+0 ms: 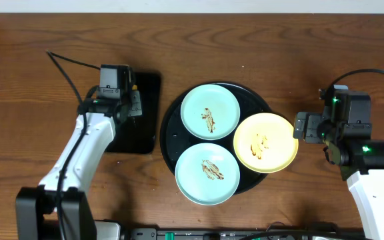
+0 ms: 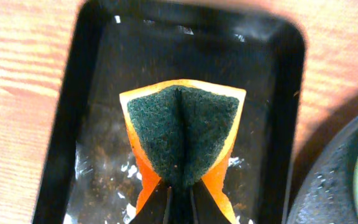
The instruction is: Clean dirty plates on tray and stack at the side
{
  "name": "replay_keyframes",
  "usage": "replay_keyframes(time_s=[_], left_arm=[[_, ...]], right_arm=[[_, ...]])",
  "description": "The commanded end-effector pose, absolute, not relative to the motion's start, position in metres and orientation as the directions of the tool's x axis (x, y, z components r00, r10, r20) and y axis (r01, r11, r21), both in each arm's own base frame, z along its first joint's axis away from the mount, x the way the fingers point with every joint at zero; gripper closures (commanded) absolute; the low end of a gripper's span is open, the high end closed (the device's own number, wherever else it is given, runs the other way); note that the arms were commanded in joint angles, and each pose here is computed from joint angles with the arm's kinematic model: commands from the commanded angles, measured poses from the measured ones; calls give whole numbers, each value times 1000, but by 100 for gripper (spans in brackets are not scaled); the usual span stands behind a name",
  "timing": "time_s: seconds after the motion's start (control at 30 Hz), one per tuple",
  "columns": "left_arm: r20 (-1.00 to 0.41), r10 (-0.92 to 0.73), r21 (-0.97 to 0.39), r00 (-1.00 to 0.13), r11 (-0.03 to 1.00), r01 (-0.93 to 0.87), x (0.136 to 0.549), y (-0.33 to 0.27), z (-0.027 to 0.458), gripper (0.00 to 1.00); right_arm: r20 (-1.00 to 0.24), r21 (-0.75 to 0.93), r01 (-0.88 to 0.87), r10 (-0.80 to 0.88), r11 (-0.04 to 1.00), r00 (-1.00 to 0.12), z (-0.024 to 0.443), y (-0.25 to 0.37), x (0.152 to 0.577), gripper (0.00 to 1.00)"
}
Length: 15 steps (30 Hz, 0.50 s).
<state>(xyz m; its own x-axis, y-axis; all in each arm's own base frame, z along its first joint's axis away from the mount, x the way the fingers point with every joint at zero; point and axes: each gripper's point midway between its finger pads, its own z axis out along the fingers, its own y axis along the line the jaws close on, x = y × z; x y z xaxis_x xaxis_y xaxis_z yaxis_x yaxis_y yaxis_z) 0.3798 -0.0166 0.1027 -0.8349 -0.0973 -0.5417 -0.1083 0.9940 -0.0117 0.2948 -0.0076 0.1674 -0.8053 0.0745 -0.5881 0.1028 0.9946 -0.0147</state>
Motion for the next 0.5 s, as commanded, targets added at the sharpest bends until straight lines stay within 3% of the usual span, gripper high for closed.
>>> replay_keyframes(time_s=[0.0,0.47], left_arm=[[-621,-87,-9,-779,995,-104,390,-14,134,93],[-823,-49,1,-566,996,-87,399,-9,222,92]], right_arm=[[-600,-18,119,84,993,-795,174,-10,298,1],[-599,-19,119,84,993,-796,174,-10,297,1]])
